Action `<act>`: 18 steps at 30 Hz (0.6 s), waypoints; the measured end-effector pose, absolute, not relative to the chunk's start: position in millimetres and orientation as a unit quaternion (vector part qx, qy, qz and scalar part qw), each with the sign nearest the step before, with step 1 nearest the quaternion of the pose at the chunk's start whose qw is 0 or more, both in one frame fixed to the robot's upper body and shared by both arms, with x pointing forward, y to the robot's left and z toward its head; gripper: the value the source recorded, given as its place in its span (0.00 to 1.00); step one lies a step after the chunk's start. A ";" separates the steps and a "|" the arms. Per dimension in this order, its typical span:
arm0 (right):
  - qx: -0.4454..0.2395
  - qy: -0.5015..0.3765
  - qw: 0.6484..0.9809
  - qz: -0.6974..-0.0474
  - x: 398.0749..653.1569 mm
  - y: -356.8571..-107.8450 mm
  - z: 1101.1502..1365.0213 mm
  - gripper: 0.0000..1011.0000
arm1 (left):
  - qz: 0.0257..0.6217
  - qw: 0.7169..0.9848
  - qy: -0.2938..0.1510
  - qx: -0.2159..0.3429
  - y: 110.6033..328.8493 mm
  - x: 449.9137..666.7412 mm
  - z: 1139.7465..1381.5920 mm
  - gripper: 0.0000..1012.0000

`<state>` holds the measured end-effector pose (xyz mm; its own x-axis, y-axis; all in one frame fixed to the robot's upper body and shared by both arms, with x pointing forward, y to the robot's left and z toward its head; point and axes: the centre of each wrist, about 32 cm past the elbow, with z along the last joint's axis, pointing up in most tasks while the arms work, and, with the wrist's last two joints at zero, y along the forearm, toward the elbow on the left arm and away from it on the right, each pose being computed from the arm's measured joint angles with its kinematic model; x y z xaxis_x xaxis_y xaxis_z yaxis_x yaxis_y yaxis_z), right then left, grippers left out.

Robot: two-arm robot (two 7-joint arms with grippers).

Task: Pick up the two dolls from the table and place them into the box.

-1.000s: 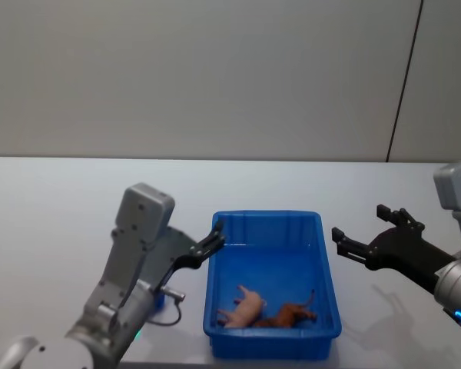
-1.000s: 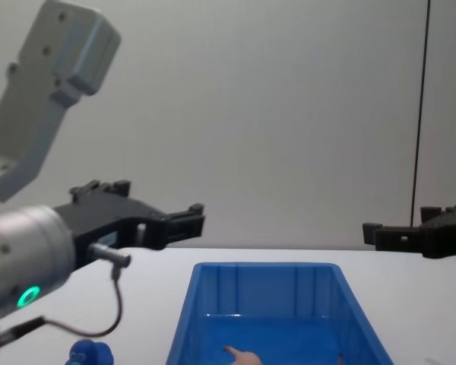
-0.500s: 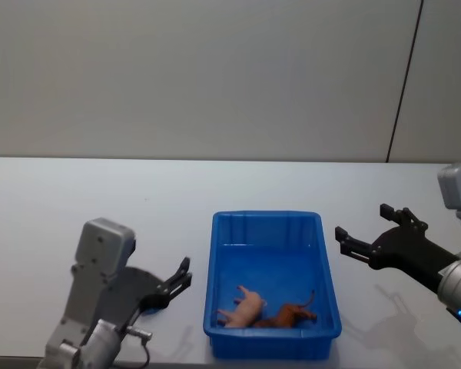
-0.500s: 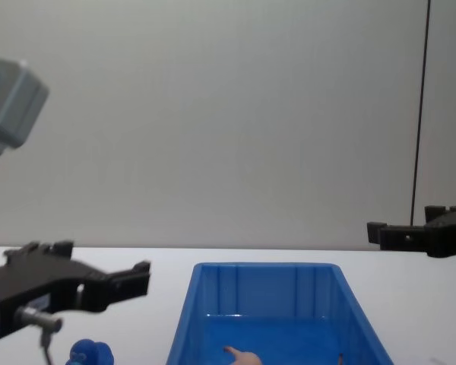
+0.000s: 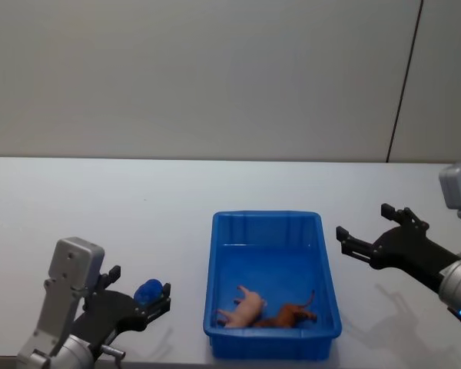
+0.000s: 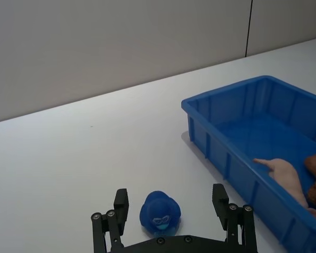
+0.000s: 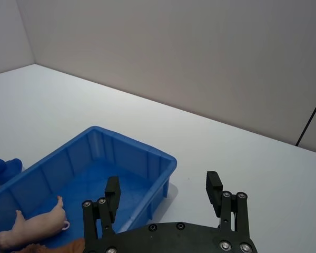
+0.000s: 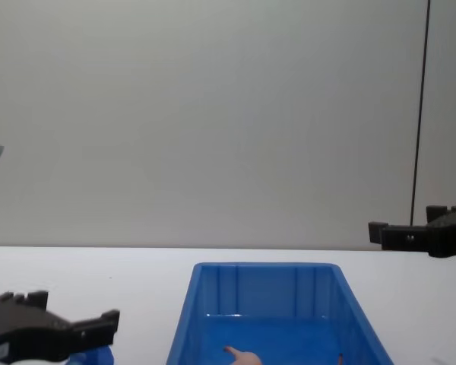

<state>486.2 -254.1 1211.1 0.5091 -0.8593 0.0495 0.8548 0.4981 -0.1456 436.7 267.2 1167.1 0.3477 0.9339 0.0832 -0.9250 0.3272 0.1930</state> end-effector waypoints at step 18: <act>-0.076 0.014 0.865 -0.495 486.3 -254.3 1211.0 0.99 | 0.522 0.841 0.055 0.131 305.5 483.7 1149.7 0.99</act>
<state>486.3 -254.3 1211.0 0.5088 -0.8594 0.0503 0.8551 0.4977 -0.1455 483.7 305.5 1149.7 0.4494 0.8923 0.0432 -0.8635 0.4214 0.2772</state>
